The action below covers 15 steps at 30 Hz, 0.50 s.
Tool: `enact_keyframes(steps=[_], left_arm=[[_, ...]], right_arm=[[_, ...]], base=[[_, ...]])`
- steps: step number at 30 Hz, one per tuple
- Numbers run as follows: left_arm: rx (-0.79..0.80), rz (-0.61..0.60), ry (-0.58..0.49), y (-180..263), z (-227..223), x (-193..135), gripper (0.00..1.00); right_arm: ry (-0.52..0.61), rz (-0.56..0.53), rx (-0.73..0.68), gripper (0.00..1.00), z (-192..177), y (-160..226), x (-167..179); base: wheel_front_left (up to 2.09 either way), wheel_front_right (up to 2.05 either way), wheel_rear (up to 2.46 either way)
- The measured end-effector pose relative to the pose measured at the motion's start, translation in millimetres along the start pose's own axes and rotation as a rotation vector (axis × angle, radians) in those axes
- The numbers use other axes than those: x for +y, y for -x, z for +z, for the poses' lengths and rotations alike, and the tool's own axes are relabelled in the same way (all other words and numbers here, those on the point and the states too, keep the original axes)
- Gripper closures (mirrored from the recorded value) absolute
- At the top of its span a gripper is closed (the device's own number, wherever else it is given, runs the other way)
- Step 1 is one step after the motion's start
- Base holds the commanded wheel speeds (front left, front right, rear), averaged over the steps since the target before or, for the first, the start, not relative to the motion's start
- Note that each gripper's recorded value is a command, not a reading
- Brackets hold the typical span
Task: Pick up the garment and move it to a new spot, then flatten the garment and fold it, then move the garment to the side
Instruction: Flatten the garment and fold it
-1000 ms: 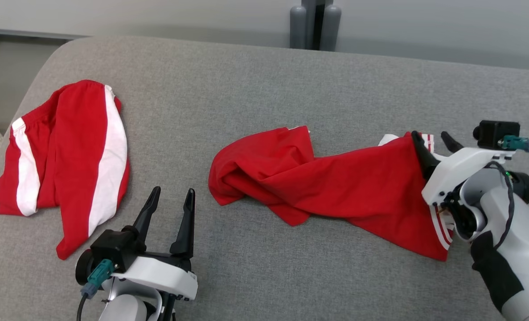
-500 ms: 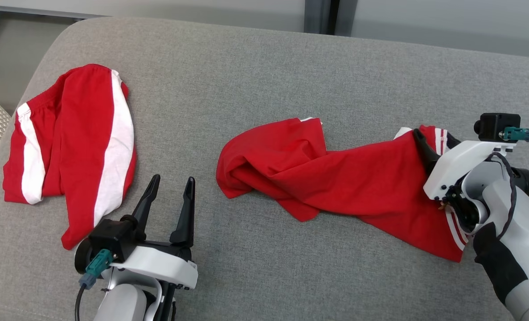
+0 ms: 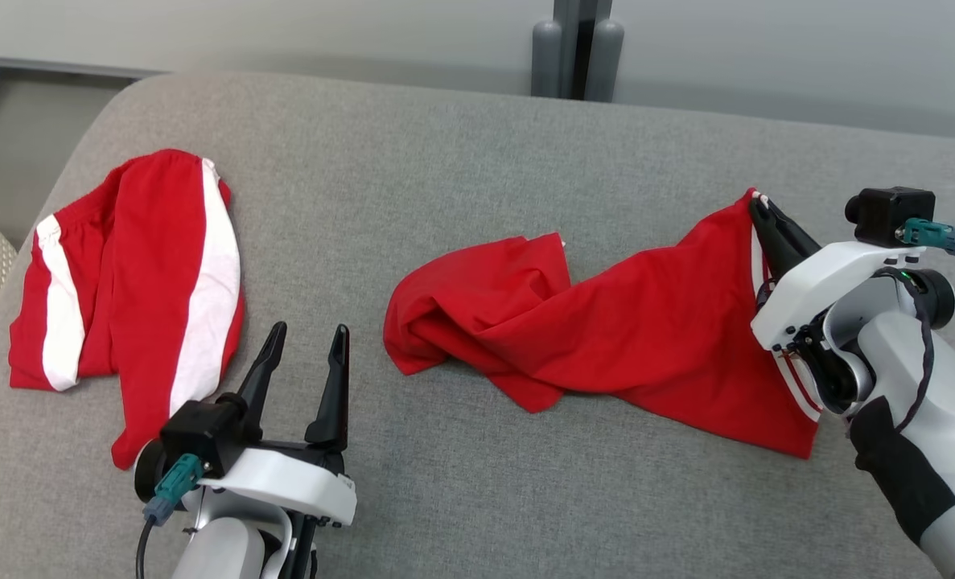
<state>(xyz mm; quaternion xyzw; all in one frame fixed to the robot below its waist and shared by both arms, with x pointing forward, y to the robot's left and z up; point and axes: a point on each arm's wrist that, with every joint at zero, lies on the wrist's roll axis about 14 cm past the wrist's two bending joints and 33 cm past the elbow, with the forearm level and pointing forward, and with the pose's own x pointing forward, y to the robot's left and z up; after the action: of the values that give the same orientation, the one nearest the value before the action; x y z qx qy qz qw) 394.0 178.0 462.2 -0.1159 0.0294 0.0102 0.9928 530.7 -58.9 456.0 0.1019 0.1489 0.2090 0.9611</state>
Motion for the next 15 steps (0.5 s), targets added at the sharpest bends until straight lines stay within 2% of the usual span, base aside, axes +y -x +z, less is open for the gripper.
enact_keyframes(steps=[3,11,14,15], left_arm=[[-0.014,-0.005,0.003,4,5,-3,0.0],[-0.053,-0.028,0.011,18,18,-13,0.0],[-0.069,-0.025,0.013,24,22,-13,0.0],[-0.073,-0.016,0.014,28,24,-10,0.0]], right_arm=[[0.042,0.013,-0.067,1.0,23,7,2],[0.203,0.018,-0.291,1.0,125,28,6],[0.256,0.013,-0.378,1.0,170,35,11],[0.261,-0.011,-0.434,1.0,200,38,7]], base=[[0.0,0.0,0.0],[0.0,0.0,0.0],[0.0,0.0,0.0],[0.0,0.0,0.0]])
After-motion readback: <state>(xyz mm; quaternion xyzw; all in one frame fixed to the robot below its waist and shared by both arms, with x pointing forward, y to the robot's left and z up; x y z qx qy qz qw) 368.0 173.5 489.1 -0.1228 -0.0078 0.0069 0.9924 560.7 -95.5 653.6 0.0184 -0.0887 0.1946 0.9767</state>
